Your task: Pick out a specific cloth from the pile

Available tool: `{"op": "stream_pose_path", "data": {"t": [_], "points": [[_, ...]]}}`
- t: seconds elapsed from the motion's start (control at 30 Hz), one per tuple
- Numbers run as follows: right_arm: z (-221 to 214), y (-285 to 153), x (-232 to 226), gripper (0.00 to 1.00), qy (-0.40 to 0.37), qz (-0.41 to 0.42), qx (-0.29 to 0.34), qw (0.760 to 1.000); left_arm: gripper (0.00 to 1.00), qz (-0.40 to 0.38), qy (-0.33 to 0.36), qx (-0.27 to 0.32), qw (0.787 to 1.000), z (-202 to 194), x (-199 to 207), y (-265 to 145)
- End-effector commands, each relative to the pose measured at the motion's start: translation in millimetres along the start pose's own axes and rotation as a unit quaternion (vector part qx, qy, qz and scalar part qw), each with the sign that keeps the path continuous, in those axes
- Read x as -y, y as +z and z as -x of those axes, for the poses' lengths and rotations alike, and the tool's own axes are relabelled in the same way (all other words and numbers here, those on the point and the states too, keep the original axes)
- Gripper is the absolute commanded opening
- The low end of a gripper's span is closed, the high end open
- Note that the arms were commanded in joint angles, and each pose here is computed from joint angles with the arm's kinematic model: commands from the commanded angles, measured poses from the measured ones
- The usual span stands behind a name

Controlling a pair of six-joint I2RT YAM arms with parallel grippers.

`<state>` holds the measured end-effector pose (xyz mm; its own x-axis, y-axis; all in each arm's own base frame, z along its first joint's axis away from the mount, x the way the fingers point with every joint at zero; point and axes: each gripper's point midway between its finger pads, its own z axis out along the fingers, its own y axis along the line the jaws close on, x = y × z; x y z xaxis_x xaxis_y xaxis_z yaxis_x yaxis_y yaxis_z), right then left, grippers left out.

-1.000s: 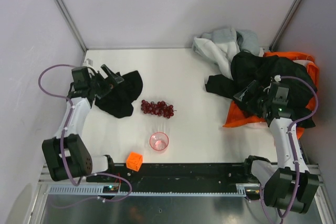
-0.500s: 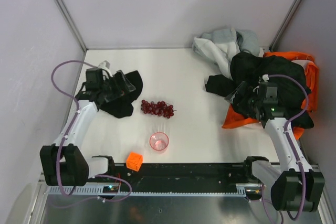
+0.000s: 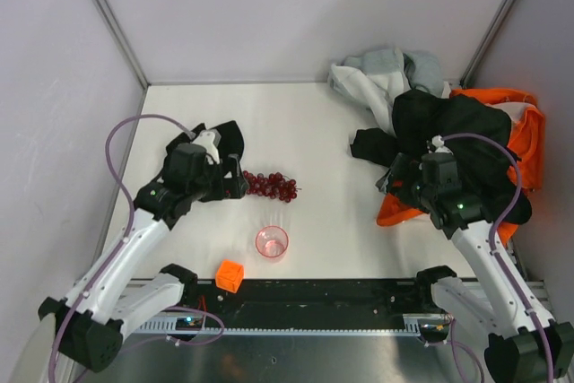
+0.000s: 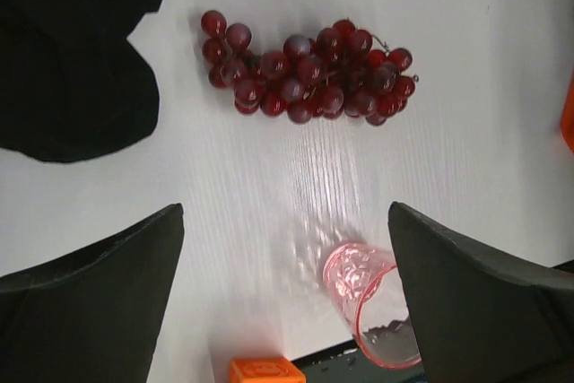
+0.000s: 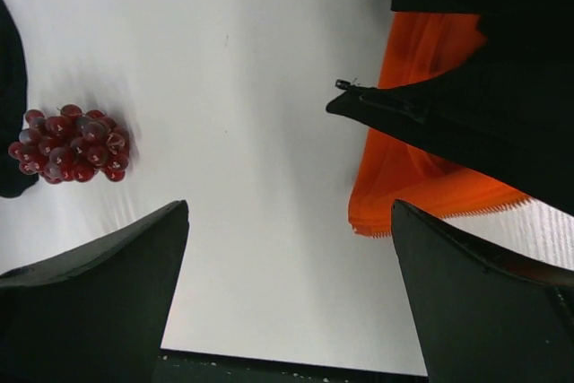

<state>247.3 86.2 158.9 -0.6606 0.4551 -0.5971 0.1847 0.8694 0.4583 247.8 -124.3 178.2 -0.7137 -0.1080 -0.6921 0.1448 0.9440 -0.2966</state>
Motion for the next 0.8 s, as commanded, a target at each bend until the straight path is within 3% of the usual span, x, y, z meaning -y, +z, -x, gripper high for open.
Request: {"op": "stream_pose_path", "data": {"t": [0.0, 0.43, 0.63, 0.77], "points": [[4, -18, 14, 0.99, -0.020, -0.036, 0.036, 0.998, 1.00, 0.008, -0.016, 0.005, 1.000, -17, -5, -15], [-8, -36, 5, 0.99, 0.004, -0.002, 0.025, 1.000, 1.00, 0.002, -0.019, 0.044, 0.999, 1, -1, -32], [-28, -15, 4, 0.99, 0.037, -0.007, -0.032, 0.999, 1.00, 0.000, -0.012, 0.053, 0.999, 11, 3, -35], [-45, 0, -13, 0.99, 0.044, 0.038, -0.082, 0.995, 1.00, -0.008, -0.008, 0.057, 0.998, 17, 7, -38]]}}
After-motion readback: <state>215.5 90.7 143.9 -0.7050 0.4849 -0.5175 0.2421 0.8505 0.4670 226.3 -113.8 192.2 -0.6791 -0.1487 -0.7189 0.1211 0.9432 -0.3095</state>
